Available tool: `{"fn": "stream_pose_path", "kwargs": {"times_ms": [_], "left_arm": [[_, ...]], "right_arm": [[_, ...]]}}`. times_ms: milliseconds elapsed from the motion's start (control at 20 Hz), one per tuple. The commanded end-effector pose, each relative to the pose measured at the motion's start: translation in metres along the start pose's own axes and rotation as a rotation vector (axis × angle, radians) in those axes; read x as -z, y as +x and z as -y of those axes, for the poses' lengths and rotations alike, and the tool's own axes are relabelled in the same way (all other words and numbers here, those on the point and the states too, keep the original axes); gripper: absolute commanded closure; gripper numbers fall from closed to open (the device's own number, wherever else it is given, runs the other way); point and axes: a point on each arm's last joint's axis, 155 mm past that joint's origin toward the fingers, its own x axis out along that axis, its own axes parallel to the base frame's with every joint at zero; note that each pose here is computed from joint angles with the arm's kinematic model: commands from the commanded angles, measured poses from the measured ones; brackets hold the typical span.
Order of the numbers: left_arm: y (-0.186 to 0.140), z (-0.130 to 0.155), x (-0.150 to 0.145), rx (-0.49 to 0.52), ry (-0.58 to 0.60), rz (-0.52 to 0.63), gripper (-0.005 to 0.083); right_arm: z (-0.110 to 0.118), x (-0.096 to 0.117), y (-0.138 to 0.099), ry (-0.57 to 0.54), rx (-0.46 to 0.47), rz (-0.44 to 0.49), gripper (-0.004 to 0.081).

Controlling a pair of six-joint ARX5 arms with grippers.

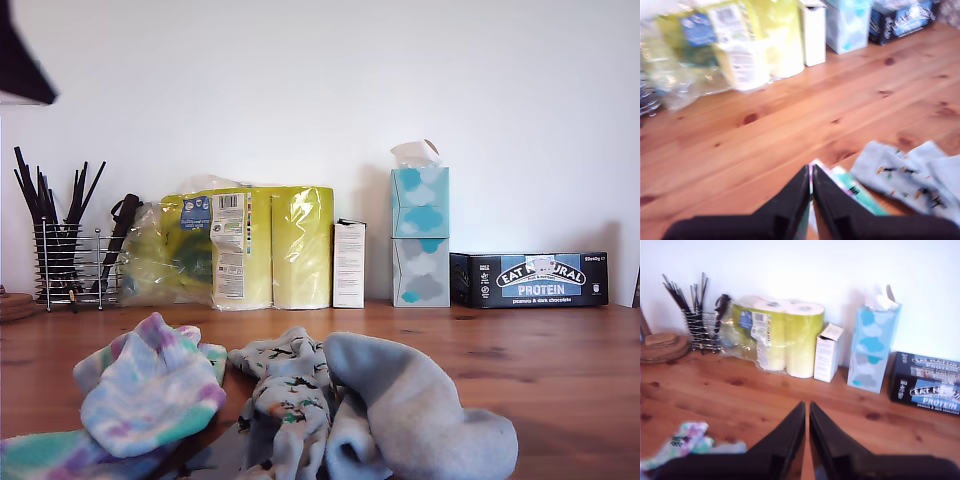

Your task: Pair up the socks based on colour and pattern, by placing each sock on top of its pair

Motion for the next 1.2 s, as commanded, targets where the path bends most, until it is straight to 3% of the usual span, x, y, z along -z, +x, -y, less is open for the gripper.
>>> {"fn": "stream_pose_path", "kwargs": {"times_ms": [0, 200, 400, 550, 850, 1000, 1150], "left_arm": [[-0.004, -0.011, 0.011, -0.035, -0.003, 0.022, 0.0795], [-0.024, -0.034, 0.012, -0.109, -0.081, 0.132, 0.0795], [-0.033, -0.033, 0.022, -0.119, -0.106, 0.191, 0.0795], [-0.035, -0.028, 0.043, -0.118, -0.123, 0.192, 0.0795], [-0.065, -0.020, 0.021, -0.128, -0.120, 0.338, 0.0795], [-0.074, -0.014, 0.014, -0.112, -0.128, 0.379, 0.0794], [-0.074, -0.013, 0.014, -0.108, -0.128, 0.380, 0.0792]], "right_arm": [[0.011, 0.014, 0.004, 0.004, 0.031, -0.001, 0.0781], [0.041, 0.031, -0.004, 0.035, 0.052, 0.016, 0.0781], [0.062, 0.034, -0.027, 0.087, 0.116, 0.073, 0.0781], [0.062, 0.046, -0.046, 0.119, 0.133, 0.075, 0.0781], [0.059, 0.042, -0.081, 0.102, 0.163, 0.140, 0.0781], [0.055, 0.044, -0.085, 0.103, 0.147, 0.140, 0.0781], [0.054, 0.058, -0.083, 0.113, 0.145, 0.081, 0.0781]]}}
